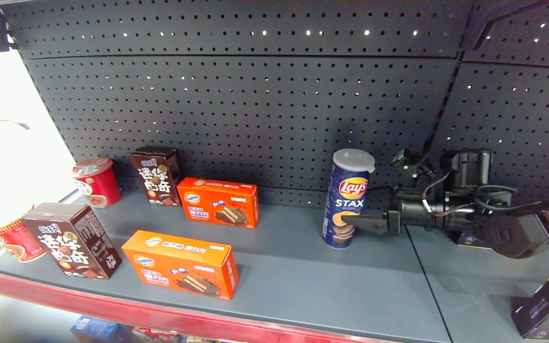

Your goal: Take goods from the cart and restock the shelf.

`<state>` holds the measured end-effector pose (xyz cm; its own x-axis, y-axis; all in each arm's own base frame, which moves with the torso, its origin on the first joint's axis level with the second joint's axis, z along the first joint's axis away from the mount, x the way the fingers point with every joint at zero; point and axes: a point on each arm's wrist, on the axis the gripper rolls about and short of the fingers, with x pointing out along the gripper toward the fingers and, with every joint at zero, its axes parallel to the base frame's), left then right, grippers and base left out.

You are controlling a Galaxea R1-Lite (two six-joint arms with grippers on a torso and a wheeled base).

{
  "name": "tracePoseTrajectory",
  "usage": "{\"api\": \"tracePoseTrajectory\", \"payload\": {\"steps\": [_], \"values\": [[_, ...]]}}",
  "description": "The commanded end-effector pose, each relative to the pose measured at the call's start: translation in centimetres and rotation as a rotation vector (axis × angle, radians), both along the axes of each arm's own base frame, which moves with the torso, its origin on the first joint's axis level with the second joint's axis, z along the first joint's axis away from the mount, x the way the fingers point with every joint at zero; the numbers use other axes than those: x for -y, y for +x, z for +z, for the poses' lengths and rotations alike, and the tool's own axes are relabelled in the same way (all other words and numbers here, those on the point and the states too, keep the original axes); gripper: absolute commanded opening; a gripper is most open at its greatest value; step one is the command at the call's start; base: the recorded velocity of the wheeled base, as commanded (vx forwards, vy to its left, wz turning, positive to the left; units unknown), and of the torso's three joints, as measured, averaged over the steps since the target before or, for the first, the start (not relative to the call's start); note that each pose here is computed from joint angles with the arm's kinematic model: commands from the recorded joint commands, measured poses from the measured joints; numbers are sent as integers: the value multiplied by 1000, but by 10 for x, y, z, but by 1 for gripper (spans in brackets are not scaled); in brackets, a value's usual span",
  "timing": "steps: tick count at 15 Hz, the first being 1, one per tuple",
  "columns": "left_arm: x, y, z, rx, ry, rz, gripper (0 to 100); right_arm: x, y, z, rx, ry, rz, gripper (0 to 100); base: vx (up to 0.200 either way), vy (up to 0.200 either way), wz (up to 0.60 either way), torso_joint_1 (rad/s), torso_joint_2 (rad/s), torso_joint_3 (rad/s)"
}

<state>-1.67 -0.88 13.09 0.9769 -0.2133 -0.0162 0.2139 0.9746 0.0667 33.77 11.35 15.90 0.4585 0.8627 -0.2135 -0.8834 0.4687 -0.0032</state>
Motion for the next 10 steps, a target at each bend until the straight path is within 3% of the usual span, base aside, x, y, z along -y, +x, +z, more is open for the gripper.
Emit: {"api": "tracePoseTrajectory", "payload": {"steps": [1,10], "values": [[0,0,-1,-4,0,0,0,-4,7,-9,-17,-5,6,100,0,0,0,0,0,0],[0,0,0,-1,0,2,0,-13,28,-31,-35,-9,8,100,0,0,0,0,0,0]]}}
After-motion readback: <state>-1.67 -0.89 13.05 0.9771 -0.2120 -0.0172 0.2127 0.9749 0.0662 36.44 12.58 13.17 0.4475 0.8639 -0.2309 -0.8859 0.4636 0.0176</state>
